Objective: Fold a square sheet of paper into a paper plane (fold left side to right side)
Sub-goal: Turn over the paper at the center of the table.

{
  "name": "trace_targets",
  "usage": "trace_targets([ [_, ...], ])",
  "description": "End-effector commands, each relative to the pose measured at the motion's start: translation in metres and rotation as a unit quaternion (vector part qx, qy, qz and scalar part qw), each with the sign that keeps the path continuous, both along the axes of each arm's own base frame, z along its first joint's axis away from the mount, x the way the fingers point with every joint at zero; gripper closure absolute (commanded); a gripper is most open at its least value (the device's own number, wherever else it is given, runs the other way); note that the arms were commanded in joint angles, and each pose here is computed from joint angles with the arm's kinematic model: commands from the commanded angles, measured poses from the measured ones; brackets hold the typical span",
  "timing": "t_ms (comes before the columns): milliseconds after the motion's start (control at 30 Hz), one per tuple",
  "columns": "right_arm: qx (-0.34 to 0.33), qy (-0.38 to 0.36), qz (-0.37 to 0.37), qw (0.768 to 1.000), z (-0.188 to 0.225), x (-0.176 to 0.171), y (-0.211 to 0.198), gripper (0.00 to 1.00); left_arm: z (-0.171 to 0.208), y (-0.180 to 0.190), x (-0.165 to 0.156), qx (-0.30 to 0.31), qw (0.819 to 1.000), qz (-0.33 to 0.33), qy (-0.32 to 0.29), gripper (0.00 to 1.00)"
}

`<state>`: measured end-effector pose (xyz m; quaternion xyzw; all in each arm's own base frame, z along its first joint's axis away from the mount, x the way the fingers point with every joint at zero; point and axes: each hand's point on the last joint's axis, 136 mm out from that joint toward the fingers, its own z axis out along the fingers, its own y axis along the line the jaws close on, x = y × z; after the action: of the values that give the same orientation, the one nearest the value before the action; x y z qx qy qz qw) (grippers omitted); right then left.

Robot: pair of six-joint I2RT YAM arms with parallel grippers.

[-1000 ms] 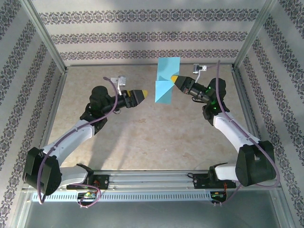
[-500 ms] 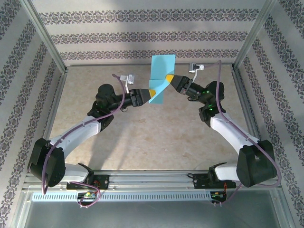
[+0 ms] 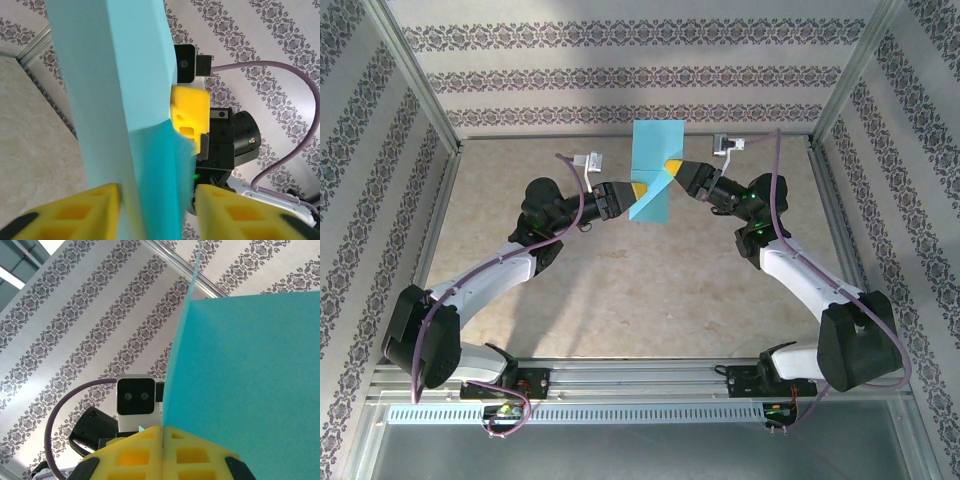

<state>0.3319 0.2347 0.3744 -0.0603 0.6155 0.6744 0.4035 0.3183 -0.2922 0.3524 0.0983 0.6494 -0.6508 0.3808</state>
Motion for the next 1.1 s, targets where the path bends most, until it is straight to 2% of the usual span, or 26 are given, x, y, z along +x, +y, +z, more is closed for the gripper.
trace_targets([
  [0, 0.006, -0.008, -0.005, 1.000, -0.002, -0.001, 0.001, 0.96, 0.012, 0.000, -0.003, -0.018, 1.000, 0.003, -0.023, 0.68],
  [100, 0.003, -0.008, -0.008, 1.000, -0.005, -0.001, 0.000, 0.90, 0.011, 0.001, -0.002, -0.016, 1.000, 0.007, -0.019, 0.80],
  [167, 0.000, -0.009, -0.012, 1.000, -0.005, -0.002, -0.002, 0.82, 0.010, 0.002, -0.001, -0.012, 1.000, 0.009, -0.017, 0.86],
  [500, -0.036, -0.011, -0.050, 0.998, -0.017, -0.005, -0.019, 0.49, -0.003, 0.008, -0.003, 0.039, 0.999, 0.033, -0.006, 0.99],
  [700, -0.105, 0.002, -0.112, 0.988, -0.040, -0.010, -0.047, 0.34, -0.017, 0.022, -0.006, 0.143, 0.987, 0.069, -0.005, 1.00],
  [867, -0.177, 0.010, -0.188, 0.966, -0.062, -0.017, -0.076, 0.16, -0.032, 0.039, -0.015, 0.254, 0.962, 0.104, -0.009, 1.00],
  [1000, -0.223, 0.017, -0.246, 0.943, -0.074, -0.022, -0.102, 0.02, -0.042, 0.047, -0.026, 0.358, 0.925, 0.128, -0.023, 1.00],
  [1067, -0.242, 0.022, -0.272, 0.931, -0.079, -0.024, -0.114, 0.02, -0.046, 0.048, -0.030, 0.405, 0.904, 0.136, -0.031, 1.00],
])
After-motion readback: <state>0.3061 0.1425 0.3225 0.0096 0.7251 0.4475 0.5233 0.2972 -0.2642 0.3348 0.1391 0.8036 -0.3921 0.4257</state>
